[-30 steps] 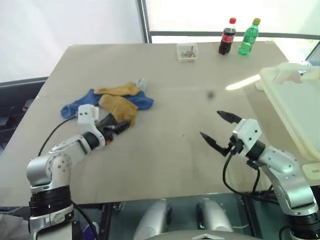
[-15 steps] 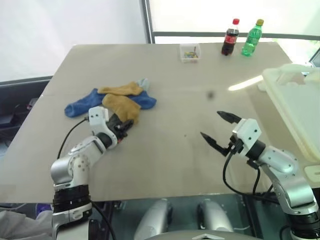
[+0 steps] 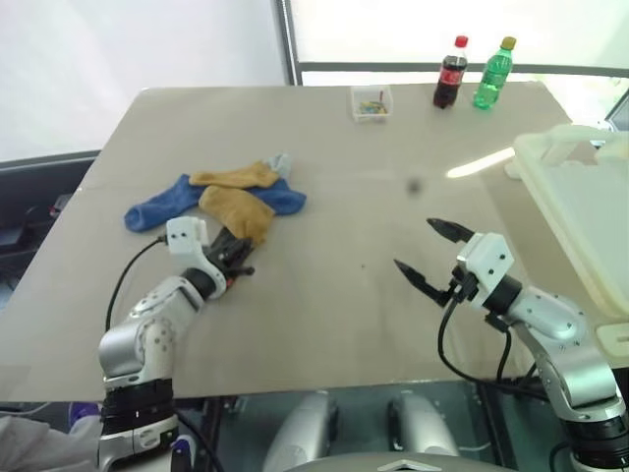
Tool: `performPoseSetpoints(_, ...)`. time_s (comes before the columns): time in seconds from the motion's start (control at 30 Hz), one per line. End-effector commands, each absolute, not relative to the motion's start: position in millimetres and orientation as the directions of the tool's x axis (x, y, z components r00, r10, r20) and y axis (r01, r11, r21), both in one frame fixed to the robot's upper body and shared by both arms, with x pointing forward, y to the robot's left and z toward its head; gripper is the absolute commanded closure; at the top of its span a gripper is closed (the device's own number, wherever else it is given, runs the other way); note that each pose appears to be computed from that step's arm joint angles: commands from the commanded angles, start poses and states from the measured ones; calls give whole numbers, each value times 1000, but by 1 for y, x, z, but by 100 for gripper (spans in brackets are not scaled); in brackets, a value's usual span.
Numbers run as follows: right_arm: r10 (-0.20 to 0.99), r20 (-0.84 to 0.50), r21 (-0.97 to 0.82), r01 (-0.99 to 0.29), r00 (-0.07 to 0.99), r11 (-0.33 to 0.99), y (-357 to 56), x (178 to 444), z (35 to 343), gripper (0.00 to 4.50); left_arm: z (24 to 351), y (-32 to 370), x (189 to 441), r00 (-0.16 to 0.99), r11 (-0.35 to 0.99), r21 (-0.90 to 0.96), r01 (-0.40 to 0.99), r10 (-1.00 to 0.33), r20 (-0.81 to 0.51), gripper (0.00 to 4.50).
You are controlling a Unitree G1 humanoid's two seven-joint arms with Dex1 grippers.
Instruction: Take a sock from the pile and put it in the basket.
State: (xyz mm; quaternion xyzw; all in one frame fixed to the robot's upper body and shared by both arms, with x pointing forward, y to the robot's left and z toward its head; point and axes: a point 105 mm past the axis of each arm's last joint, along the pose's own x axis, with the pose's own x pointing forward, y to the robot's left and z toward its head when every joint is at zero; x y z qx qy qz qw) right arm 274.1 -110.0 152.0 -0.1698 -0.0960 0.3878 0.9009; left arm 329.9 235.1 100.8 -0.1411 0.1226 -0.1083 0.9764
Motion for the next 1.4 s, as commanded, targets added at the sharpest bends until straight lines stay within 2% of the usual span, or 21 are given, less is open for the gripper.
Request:
performPoseSetpoints(0.03, 736, 83, -406, -652, 672, 641, -109, 273, 163, 0, 116, 239, 330, 959, 948, -264, 178, -227, -169, 229)
performPoseSetpoints(0.33, 745, 68, -408, -663, 663, 628, -109, 273, 161, 0, 119, 232, 331, 966, 944, -284, 165, -213, -147, 229)
performPoseSetpoints(0.4, 746, 66, -408, -665, 662, 626, -109, 273, 161, 0, 120, 232, 331, 969, 945, -286, 159, -205, -137, 319)
performPoseSetpoints(0.53, 747, 63, -407, -666, 662, 625, -109, 273, 160, 0, 124, 232, 331, 971, 944, -280, 173, -212, -112, 449)
performPoseSetpoints(0.7, 749, 63, -407, -668, 660, 623, -109, 273, 160, 0, 133, 225, 327, 967, 934, -282, 217, -246, -70, 449)
performPoseSetpoints(0.83, 749, 65, -407, -668, 659, 623, -109, 273, 160, 0, 140, 209, 319, 934, 899, -293, 324, -353, -50, 449)
performPoseSetpoints(0.93, 748, 65, -408, -667, 660, 624, -109, 274, 160, 0, 140, 187, 308, 873, 838, -328, 436, -482, -72, 449)
performPoseSetpoints(1.0, 743, 68, -410, -660, 666, 630, -111, 274, 161, 0, 128, 171, 300, 817, 797, -367, 480, -559, -145, 449)
performPoseSetpoints(1.17, 728, 66, -419, -643, 682, 641, -116, 274, 162, 0, 104, 144, 287, 706, 726, -464, 508, -659, -257, 449)
performPoseSetpoints(1.4, 697, 59, -433, -611, 714, 663, -128, 270, 164, 0, 99, 103, 269, 496, 549, -631, 548, -821, -284, 449)
